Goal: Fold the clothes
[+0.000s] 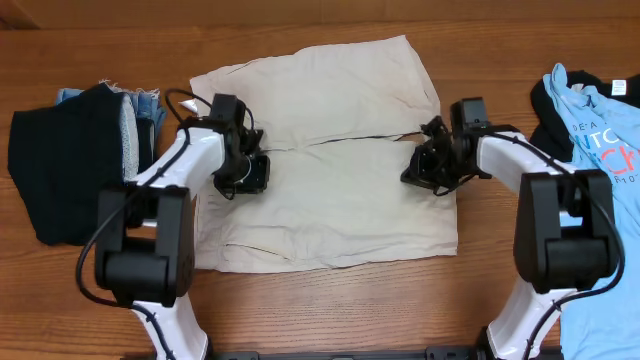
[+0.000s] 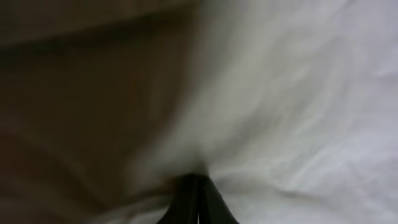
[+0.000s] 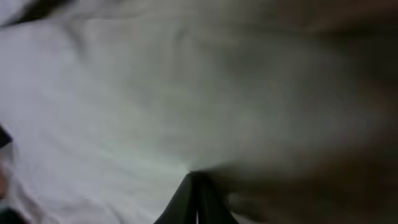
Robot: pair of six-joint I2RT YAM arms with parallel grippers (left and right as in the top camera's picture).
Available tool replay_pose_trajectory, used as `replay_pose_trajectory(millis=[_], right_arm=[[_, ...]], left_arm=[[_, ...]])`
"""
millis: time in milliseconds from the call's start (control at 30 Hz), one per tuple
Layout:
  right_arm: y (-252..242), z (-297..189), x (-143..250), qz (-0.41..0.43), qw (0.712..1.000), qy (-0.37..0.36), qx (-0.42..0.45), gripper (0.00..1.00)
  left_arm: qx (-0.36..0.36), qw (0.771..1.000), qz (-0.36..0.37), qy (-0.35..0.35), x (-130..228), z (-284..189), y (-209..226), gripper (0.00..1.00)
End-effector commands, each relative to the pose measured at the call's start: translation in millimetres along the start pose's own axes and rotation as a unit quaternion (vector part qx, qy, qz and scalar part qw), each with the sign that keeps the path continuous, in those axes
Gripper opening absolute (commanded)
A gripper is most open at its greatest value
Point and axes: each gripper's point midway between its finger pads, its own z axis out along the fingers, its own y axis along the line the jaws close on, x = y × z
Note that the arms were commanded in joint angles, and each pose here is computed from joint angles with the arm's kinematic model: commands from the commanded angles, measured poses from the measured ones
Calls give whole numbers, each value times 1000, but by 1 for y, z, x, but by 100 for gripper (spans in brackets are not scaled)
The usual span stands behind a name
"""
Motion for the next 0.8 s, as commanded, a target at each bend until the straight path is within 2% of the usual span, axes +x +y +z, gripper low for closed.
replay_pose_trajectory(millis=[0, 133, 233, 300, 333, 400, 467, 600, 767], right_arm=[[-79, 1, -10, 92, 984, -26, 151, 4], [-141, -33, -5, 197, 949, -47, 242, 4], [-165, -64, 2, 275, 931, -35, 236, 4], [-158, -80, -4, 289, 935, -31, 203, 4], [-148, -85, -10, 277, 944, -31, 174, 4], [-105, -97, -32, 200, 976, -41, 71, 4], [-49, -118, -51, 107, 992, -60, -39, 4], [33, -143, -69, -7, 981, -95, -169, 4], [95, -108, -84, -126, 969, -114, -181, 4]], left_arm=[[-29, 998, -5, 55, 21, 30, 23, 4], [-46, 995, -29, 80, 34, 27, 41, 4], [-41, 994, -62, 80, 35, 11, 56, 4], [-25, 994, -74, 72, 31, -2, 56, 4], [-13, 995, -77, 67, 27, -10, 53, 4], [10, 996, -75, 42, 12, -33, 42, 4], [28, 998, -63, -2, -10, -62, 29, 4], [39, 992, -33, -112, -61, -111, 13, 9], [46, 978, -29, -204, -111, -120, 6, 8]])
